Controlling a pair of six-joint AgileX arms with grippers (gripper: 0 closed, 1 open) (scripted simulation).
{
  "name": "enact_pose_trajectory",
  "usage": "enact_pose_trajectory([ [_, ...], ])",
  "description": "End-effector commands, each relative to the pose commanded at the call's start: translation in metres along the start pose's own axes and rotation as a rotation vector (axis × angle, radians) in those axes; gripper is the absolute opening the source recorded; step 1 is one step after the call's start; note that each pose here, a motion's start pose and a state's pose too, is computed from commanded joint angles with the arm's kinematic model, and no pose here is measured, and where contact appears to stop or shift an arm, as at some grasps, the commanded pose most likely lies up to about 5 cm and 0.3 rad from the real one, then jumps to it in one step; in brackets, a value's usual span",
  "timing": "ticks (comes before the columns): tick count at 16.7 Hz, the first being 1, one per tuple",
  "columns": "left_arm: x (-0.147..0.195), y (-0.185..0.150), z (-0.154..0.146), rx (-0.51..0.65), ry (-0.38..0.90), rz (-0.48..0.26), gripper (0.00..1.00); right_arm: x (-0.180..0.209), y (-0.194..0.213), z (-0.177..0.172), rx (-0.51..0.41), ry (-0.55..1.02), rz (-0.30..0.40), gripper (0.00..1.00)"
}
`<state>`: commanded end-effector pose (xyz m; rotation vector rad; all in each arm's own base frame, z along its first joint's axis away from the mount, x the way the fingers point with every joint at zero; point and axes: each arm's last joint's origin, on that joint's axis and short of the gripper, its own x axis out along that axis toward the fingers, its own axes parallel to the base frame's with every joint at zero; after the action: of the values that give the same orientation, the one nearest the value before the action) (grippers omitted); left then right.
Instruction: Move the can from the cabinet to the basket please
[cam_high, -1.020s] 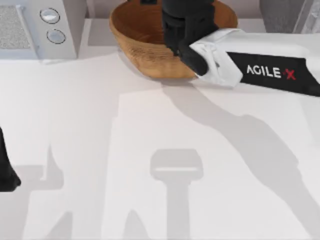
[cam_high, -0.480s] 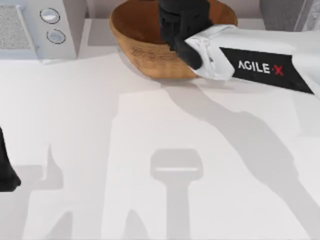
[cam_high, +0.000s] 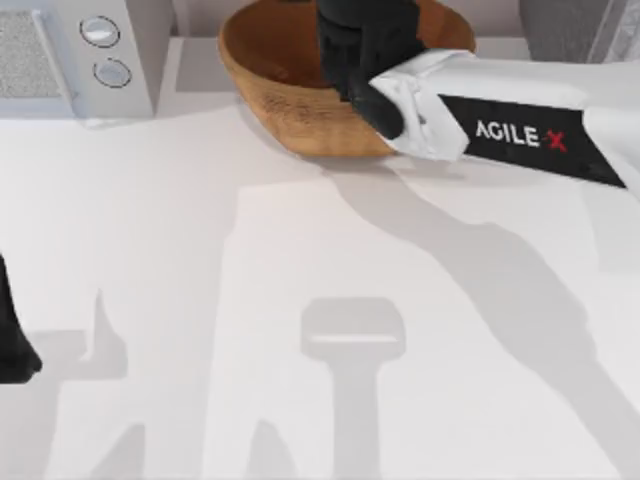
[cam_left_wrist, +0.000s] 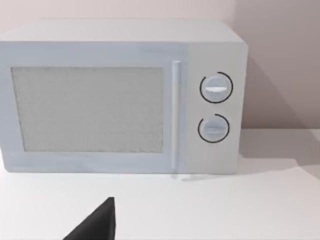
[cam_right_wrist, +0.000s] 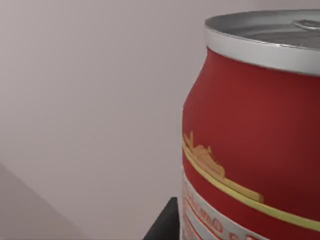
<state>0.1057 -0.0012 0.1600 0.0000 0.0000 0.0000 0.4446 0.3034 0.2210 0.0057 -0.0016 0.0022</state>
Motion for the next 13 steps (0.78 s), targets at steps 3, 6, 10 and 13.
enact_pose_trajectory([
  [3,0.0000,0.0000,0.0000,0.000,0.000,0.000,1.00,0.0000,0.0000,0.0000,0.000,0.000,0.000,0.60],
  [6,0.0000,0.0000,0.0000,0.000,0.000,0.000,1.00,0.0000,0.0000,0.0000,0.000,0.000,0.000,0.83],
  [10,0.0000,0.0000,0.0000,0.000,0.000,0.000,1.00,0.0000,0.0000,0.0000,0.000,0.000,0.000,1.00],
  [13,0.0000,0.0000,0.0000,0.000,0.000,0.000,1.00,0.0000,0.0000,0.0000,0.000,0.000,0.000,1.00],
])
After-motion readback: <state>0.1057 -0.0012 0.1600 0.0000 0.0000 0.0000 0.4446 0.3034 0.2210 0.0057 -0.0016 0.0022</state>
